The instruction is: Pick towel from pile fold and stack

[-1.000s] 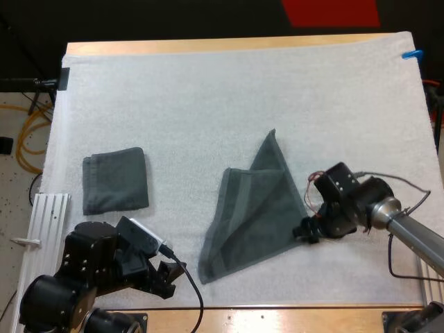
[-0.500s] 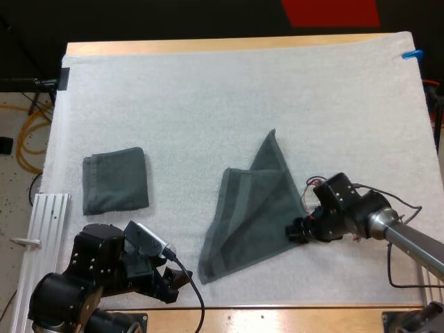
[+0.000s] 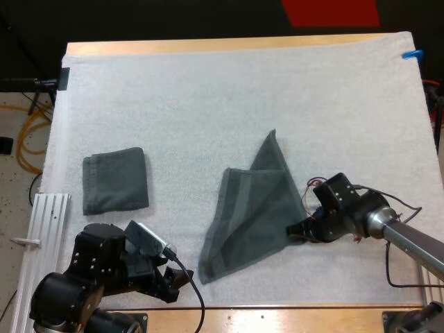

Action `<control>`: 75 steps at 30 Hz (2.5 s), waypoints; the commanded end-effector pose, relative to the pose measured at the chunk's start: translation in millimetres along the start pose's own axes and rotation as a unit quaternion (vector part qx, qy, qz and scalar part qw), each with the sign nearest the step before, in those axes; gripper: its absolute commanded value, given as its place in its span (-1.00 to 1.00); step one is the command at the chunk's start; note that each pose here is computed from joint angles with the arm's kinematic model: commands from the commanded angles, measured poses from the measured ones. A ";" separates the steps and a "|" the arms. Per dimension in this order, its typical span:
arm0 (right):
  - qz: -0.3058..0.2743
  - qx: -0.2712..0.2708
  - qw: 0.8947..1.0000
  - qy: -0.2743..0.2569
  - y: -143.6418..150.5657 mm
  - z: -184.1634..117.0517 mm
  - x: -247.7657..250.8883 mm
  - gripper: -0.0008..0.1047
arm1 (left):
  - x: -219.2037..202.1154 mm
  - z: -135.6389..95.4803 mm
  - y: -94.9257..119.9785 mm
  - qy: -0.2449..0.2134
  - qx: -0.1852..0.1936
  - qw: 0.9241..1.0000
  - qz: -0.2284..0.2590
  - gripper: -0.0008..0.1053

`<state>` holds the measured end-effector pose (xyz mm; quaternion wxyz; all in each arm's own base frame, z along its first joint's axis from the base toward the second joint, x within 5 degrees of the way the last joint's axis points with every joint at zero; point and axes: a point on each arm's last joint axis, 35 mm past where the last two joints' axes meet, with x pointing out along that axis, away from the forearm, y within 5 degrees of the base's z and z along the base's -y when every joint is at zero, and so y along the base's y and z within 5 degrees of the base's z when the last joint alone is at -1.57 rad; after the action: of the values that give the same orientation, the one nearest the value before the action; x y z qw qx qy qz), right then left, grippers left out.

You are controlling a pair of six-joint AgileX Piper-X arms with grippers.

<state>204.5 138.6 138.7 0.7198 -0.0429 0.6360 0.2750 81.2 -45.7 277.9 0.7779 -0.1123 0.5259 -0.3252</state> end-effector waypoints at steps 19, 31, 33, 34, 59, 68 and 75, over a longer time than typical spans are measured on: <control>-0.023 -0.019 1.000 -0.008 2.2 -5.2 -15.5 -0.99 | 94.9 20.2 -6.6 0.133 -0.116 0.984 0.024 0.24; -0.023 -0.020 1.000 -0.008 2.2 -5.2 -15.5 -0.99 | 152.5 25.9 16.0 0.195 -0.154 0.965 0.090 0.24; -0.023 -0.020 1.000 -0.008 2.2 -5.2 -15.5 -0.99 | 156.6 26.0 17.6 0.198 -0.156 0.963 0.092 0.24; -0.023 -0.020 1.000 -0.008 2.2 -5.2 -15.5 -0.99 | 159.3 25.9 18.9 0.200 -0.157 0.962 0.095 0.24; -0.144 -0.078 0.984 -0.064 7.1 7.0 -59.8 -0.99 | 151.5 66.9 -5.1 0.169 -0.117 0.978 -0.045 -0.98; -0.295 -0.113 0.916 -0.249 37.6 27.1 -200.1 -0.99 | 58.5 153.1 -20.4 -0.011 -0.115 0.973 -0.200 -0.98; -0.240 -0.125 0.913 -0.305 57.4 25.6 -253.0 -0.99 | 28.5 173.9 -29.9 -0.030 -0.117 0.958 -0.261 -0.98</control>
<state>193.1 111.1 398.7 0.9183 -0.1938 0.3050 0.1615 233.7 -115.1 339.5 0.6704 -0.3429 0.4926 -0.4363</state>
